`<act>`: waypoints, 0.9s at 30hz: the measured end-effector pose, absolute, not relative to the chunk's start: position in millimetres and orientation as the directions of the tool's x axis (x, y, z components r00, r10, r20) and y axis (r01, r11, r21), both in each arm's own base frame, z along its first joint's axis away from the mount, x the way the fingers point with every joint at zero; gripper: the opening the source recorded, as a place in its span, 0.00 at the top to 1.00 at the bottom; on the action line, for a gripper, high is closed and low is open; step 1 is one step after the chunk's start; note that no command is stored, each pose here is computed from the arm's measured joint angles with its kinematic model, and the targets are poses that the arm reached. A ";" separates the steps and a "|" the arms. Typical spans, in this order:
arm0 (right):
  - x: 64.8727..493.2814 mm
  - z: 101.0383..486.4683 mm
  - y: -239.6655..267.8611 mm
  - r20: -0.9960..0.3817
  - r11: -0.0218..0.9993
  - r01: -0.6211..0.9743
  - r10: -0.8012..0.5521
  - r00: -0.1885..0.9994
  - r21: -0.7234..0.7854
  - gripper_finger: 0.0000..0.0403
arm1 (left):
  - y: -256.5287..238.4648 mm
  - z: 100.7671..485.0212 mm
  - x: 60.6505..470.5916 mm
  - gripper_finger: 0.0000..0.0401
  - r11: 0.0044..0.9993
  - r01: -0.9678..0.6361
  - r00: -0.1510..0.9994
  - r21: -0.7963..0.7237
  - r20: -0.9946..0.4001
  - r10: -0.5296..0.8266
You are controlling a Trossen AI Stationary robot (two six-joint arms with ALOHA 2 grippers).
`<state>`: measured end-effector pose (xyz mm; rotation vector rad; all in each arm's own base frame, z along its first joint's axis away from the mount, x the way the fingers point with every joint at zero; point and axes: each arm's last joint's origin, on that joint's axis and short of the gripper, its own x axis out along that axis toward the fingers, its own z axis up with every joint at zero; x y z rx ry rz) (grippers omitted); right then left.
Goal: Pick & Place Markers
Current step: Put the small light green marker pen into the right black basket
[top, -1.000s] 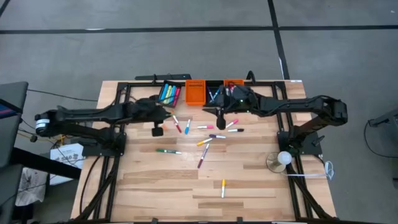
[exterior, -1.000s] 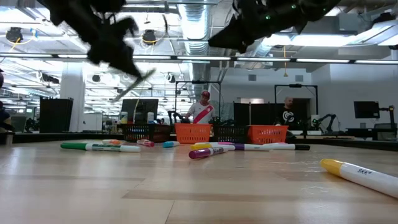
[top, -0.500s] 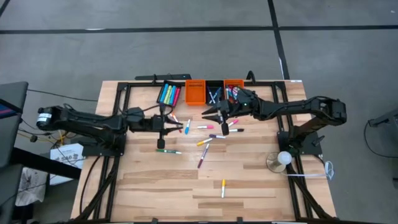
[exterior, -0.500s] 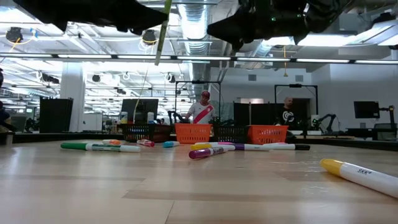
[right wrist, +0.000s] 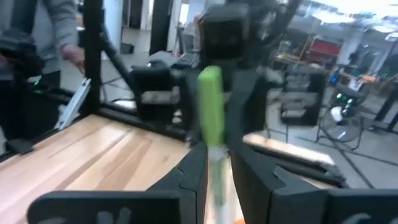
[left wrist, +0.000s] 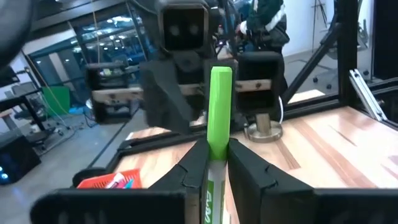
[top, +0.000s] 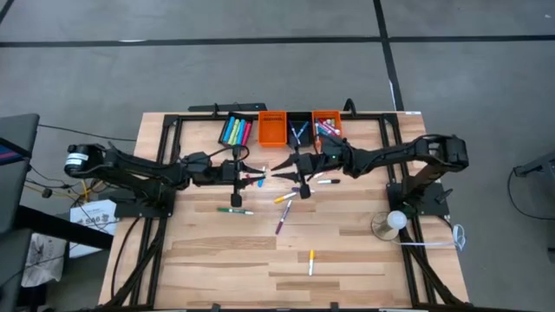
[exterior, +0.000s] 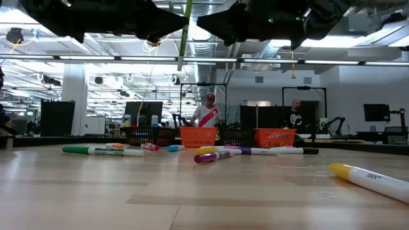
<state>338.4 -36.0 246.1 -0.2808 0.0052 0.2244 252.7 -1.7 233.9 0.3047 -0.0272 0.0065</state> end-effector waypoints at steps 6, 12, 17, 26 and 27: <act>350.3 239.3 -43.7 -0.058 0.939 -0.211 0.203 0.977 -0.271 0.80 | -1.7 235.4 251.9 0.88 0.954 -0.014 0.999 0.300 0.038 0.002; 352.8 243.9 -41.4 -0.046 0.937 -0.215 0.210 0.977 -0.277 0.68 | -1.7 235.4 251.9 0.88 0.955 -0.013 0.999 0.297 0.038 0.002; 350.7 252.3 -34.7 -0.018 0.917 -0.227 0.234 0.972 -0.329 0.60 | -1.7 235.3 251.9 0.88 0.955 -0.013 0.999 0.296 0.036 0.003; 356.0 263.6 -26.2 0.012 0.901 -0.238 0.259 0.966 -0.363 0.58 | -1.7 235.3 251.9 0.88 0.955 -0.013 0.999 0.296 0.037 0.003; 356.5 265.1 -26.1 0.016 0.901 -0.236 0.260 0.965 -0.365 0.59 | -1.7 235.3 251.9 0.88 0.955 -0.013 0.999 0.296 0.037 0.003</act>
